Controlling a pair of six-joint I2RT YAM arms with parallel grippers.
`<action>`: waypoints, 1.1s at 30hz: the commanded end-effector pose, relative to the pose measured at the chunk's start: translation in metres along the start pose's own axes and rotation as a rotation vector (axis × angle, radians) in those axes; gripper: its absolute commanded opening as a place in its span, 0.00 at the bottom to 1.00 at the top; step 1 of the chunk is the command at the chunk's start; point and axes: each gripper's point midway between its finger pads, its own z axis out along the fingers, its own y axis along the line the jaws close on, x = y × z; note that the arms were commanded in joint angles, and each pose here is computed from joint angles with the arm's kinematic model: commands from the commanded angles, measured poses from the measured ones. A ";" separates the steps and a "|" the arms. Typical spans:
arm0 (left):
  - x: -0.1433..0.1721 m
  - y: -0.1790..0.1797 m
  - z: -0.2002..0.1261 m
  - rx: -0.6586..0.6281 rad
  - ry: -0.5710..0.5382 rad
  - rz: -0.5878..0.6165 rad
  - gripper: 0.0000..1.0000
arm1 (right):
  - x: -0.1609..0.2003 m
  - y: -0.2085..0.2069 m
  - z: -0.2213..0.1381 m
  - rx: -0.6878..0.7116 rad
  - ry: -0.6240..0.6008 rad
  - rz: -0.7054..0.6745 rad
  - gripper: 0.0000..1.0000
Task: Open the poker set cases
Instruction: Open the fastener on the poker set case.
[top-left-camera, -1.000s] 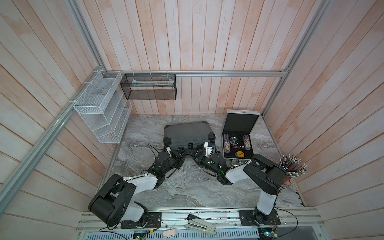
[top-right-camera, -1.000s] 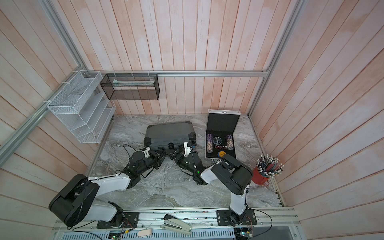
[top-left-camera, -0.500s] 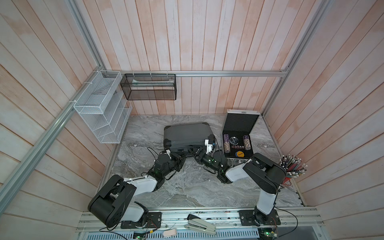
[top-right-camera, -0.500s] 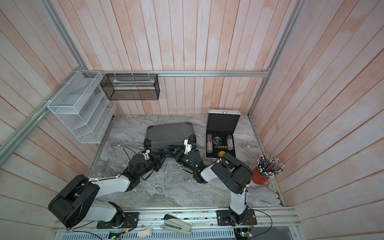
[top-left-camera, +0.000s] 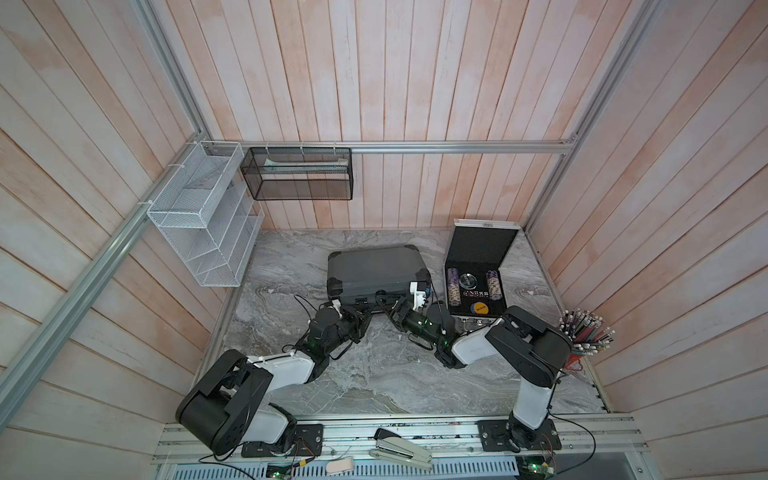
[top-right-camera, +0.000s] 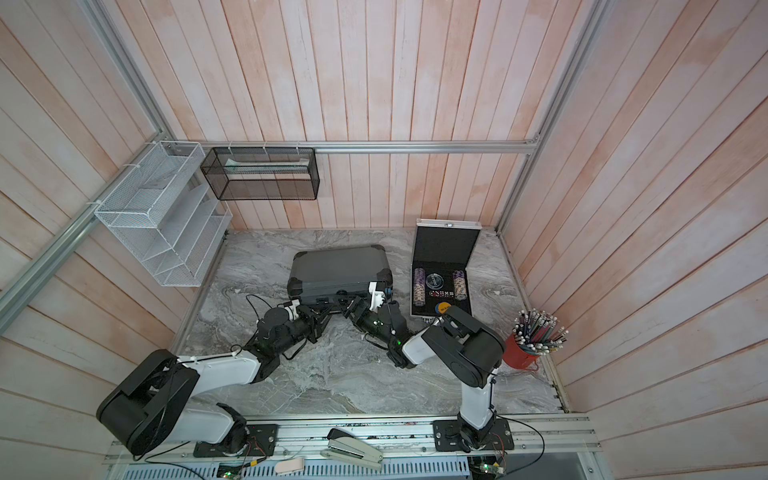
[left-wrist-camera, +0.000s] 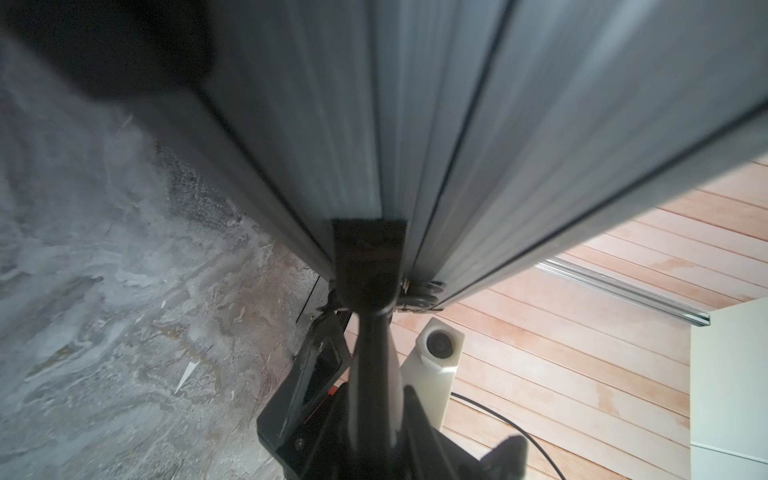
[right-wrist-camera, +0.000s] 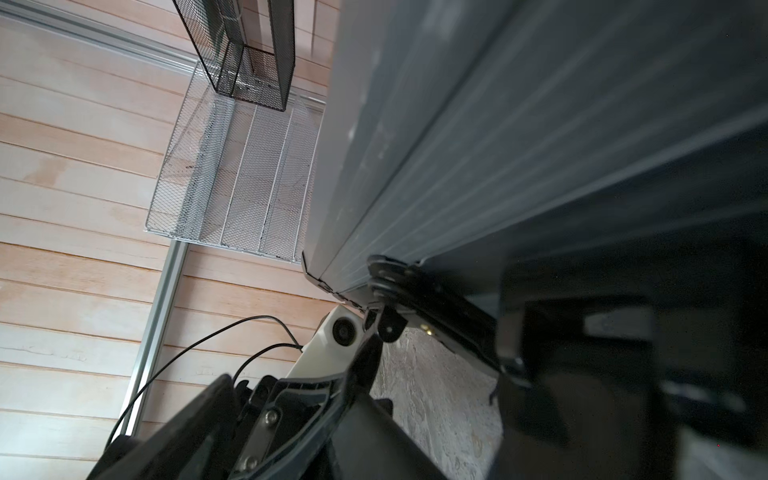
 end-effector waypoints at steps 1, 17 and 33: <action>0.035 -0.092 -0.014 0.323 0.120 0.149 0.05 | 0.004 -0.011 0.000 0.033 0.007 0.009 0.98; 0.035 -0.083 -0.016 0.310 0.119 0.131 0.05 | -0.006 0.006 0.014 -0.041 0.002 -0.007 0.98; 0.032 -0.073 -0.013 0.299 0.114 0.111 0.05 | -0.015 0.028 0.003 -0.144 -0.027 0.027 0.93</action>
